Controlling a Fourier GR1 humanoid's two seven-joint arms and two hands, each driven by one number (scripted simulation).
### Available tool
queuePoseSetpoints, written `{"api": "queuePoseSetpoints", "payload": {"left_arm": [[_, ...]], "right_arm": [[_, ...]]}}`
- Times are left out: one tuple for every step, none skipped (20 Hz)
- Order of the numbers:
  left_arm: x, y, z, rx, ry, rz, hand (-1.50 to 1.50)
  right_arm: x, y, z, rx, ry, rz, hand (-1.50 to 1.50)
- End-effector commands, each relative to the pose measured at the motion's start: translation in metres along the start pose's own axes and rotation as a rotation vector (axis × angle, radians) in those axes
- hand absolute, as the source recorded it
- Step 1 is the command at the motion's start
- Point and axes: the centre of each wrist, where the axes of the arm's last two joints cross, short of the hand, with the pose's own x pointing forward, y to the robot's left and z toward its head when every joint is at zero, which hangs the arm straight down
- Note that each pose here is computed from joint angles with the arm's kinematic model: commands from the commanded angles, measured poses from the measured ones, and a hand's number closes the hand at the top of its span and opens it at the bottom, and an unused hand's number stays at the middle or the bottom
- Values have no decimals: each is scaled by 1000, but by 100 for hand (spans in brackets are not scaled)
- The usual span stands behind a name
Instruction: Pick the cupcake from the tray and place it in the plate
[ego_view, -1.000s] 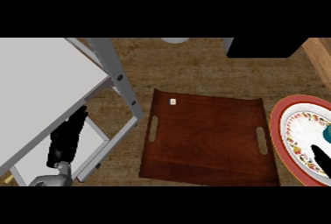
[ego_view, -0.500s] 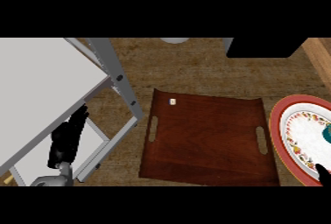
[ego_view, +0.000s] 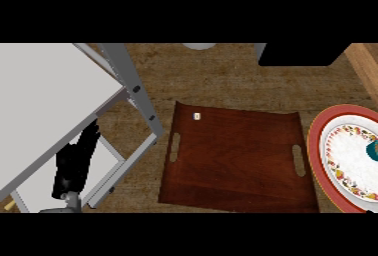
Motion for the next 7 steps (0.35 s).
{"api": "queuePoseSetpoints", "payload": {"left_arm": [[-2,-4,9,-5,9,-6,0],[0,-11,-9,0,-7,-1,0],[9,-4,-4,2,-3,-3,0],[12,5,-14,-10,-9,13,0],[-6,-6,-2,9,-4,1,0],[2,-8,-5,9,-11,-6,0],[-12,-9,-9,-2,-1,-10,0]], "right_arm": [[-12,-16,12,-83,48,-40,-150],[-8,-15,-4,-88,36,-31,-150],[-18,-13,18,-85,50,-31,-150],[-14,-4,7,-106,36,-35,-150],[-3,-29,-2,-84,27,-32,-150],[-17,-22,14,-84,52,-23,-150],[-28,-18,8,-89,59,27,-150]]}}
